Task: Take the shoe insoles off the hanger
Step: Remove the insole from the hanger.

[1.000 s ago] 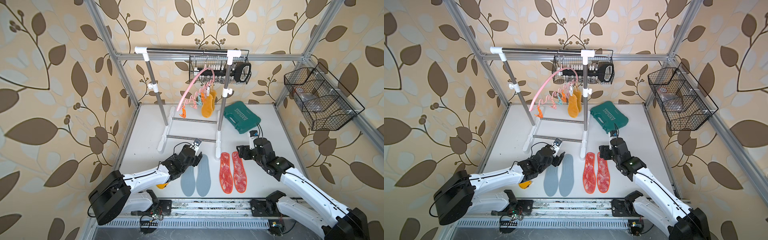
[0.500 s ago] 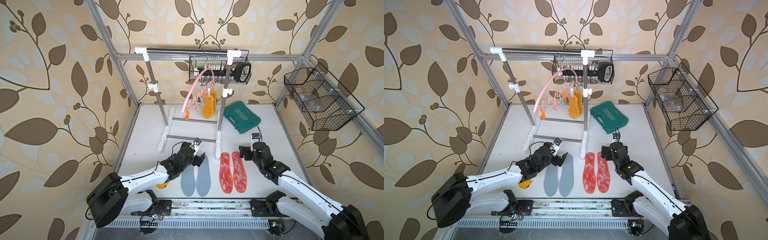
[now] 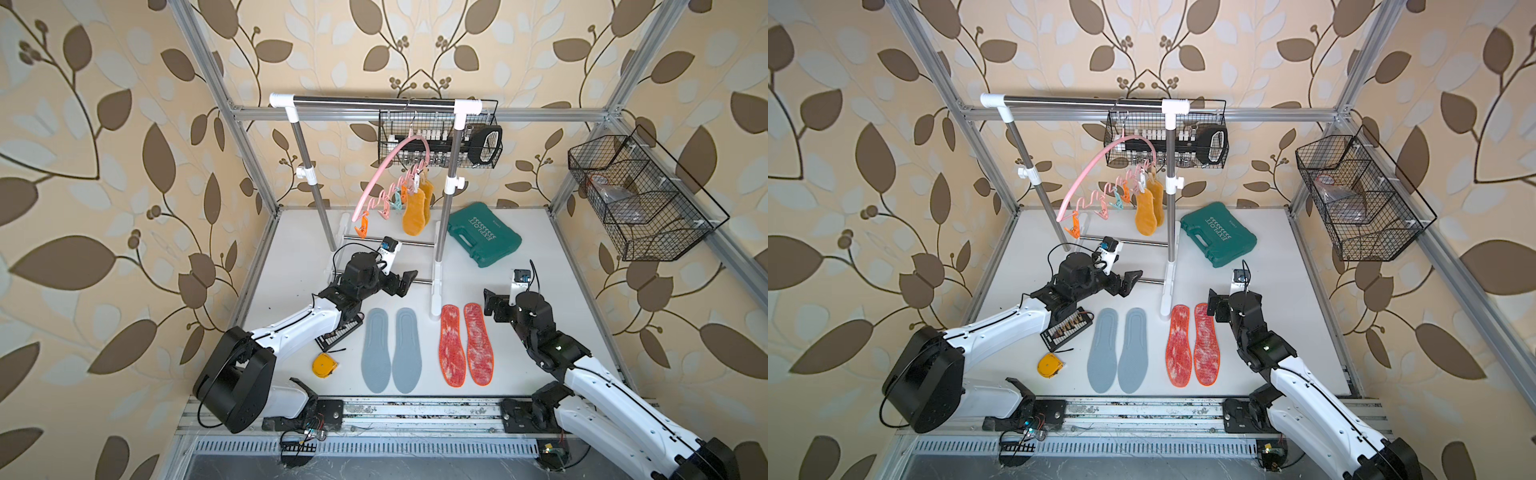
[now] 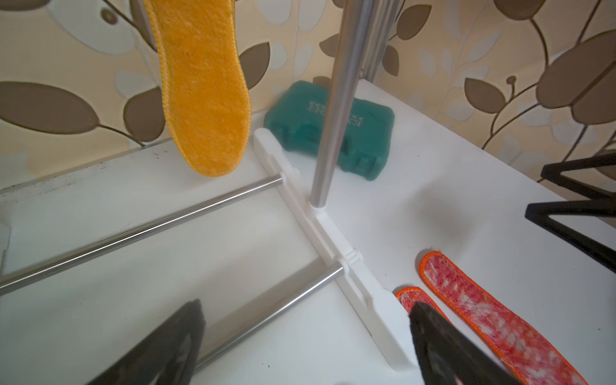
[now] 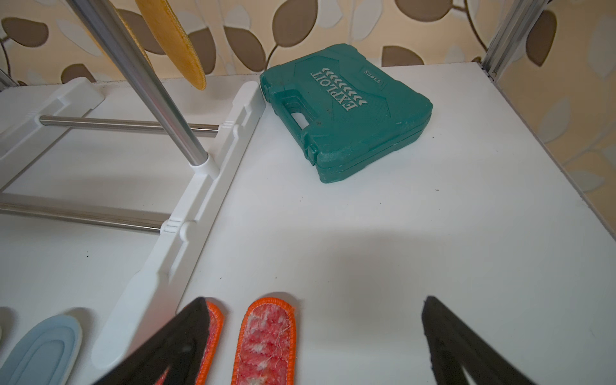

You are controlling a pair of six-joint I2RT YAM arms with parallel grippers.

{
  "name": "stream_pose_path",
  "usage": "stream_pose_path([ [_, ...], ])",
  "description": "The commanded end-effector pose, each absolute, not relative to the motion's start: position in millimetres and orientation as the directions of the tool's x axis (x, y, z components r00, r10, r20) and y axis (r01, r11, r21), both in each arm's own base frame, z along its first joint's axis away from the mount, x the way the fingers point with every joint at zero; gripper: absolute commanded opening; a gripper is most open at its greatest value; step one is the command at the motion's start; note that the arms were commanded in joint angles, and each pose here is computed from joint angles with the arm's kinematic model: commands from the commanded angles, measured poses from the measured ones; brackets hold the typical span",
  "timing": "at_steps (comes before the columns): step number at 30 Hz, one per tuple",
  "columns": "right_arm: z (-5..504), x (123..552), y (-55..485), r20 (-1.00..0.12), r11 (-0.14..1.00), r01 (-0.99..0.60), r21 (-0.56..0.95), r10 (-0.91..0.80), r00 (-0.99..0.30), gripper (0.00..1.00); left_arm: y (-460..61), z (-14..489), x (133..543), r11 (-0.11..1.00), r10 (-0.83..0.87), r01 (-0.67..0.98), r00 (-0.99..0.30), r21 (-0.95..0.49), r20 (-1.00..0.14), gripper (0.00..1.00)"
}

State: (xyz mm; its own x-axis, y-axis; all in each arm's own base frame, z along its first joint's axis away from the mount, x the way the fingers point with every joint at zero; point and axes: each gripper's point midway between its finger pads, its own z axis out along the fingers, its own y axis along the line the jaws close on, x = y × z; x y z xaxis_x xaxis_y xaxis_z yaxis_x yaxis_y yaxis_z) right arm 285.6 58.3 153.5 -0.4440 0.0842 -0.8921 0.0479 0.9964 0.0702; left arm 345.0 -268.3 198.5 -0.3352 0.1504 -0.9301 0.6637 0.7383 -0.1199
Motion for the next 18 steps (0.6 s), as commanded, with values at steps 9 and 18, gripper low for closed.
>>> stream_pose_path([
  [9, 152, 284, 57, -0.895, 0.996, 0.049, 0.080, 0.093, -0.436, 0.98, -297, 234, 417, 0.747, 0.050, 0.660, -0.180, -0.083, -0.982, 0.99],
  [18, 154, 282, 57, -0.900, 0.995, 0.043, 0.091, 0.100, -0.425, 0.98, -298, 238, 459, 0.746, -0.057, 0.657, -0.095, -0.106, -0.994, 0.99],
])
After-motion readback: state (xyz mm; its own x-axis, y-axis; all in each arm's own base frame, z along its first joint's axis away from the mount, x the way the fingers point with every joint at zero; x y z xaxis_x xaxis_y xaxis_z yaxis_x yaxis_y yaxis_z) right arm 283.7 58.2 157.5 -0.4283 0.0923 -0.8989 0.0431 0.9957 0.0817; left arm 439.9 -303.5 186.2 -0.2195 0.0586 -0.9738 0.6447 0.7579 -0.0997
